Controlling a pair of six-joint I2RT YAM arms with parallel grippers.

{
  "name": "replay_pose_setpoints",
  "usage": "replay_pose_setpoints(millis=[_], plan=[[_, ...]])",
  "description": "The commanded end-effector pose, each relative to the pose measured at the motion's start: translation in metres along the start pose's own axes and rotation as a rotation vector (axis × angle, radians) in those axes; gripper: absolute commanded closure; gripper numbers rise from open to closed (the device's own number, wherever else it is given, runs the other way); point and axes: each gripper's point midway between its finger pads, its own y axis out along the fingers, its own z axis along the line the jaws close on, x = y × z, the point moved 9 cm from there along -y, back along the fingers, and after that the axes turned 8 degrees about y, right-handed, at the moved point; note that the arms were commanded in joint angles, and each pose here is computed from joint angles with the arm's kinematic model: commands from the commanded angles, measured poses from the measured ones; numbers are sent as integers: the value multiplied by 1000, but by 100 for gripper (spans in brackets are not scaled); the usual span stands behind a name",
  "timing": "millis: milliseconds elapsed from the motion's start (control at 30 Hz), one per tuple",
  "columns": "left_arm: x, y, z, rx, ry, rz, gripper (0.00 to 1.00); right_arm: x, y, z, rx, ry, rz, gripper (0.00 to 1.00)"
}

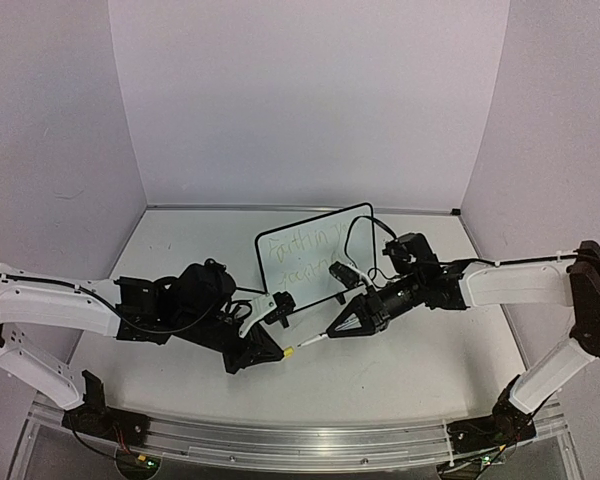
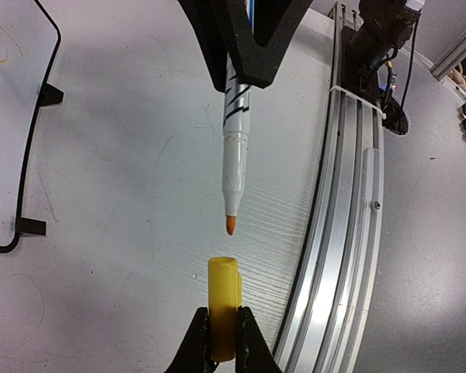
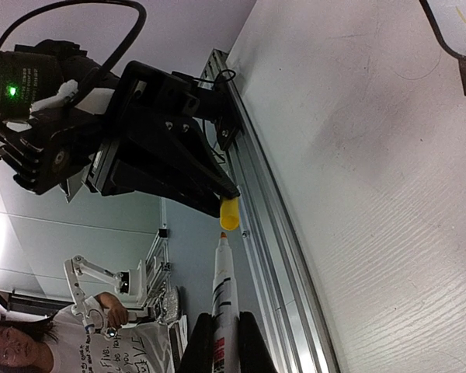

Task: Write a sentence on the whiteboard
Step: Insert the whiteboard marker without the cap into the whiteboard marker.

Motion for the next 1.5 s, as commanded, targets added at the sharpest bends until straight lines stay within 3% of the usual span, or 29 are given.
replay_pose_setpoints(millis=[0,1467], plan=[[19,-10,-2,-10,33,-84,100,10,3,13,38,-63,1,100],[35,-17,-2,-4,53,-154,100,13,17,13,46,-69,33,100]])
